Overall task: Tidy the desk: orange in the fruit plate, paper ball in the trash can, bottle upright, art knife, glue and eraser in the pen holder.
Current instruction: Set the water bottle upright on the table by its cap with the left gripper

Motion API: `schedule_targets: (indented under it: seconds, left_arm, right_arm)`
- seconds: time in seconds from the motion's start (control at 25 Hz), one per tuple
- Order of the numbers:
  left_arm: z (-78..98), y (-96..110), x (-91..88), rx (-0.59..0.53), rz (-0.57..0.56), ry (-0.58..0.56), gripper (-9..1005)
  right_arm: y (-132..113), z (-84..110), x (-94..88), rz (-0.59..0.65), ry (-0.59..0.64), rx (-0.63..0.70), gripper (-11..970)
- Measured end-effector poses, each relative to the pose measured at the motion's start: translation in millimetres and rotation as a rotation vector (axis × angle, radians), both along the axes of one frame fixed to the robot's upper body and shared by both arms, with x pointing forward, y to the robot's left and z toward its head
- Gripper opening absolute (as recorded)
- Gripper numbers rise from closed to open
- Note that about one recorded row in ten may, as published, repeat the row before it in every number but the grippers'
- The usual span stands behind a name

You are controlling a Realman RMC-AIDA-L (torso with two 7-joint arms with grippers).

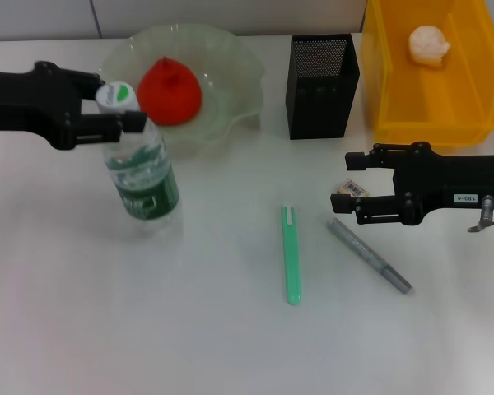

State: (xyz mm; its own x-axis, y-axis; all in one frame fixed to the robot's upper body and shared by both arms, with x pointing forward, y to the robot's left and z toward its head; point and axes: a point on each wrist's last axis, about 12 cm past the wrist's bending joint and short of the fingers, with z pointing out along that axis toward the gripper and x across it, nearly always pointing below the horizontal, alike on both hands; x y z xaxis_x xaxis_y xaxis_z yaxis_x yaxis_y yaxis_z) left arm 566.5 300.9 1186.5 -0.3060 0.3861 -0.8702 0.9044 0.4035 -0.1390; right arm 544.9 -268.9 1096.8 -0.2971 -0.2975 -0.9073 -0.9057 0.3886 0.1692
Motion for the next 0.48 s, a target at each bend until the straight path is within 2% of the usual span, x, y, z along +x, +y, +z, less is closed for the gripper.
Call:
schedule_targets:
  seconds: [0.24, 0.48]
  left_arm:
    - [-6.4, 20, 0.5, -0.025, 0.129, -0.094, 510]
    - [-13.8, 29, 4.8, -0.002, 0.223, -0.131, 521]
  right_arm:
    - [0, 0.0, -0.2, 0.002, -0.001, 0.0, 770]
    - [0, 0.0, -0.1, 0.003, -0.002, 0.0, 770]
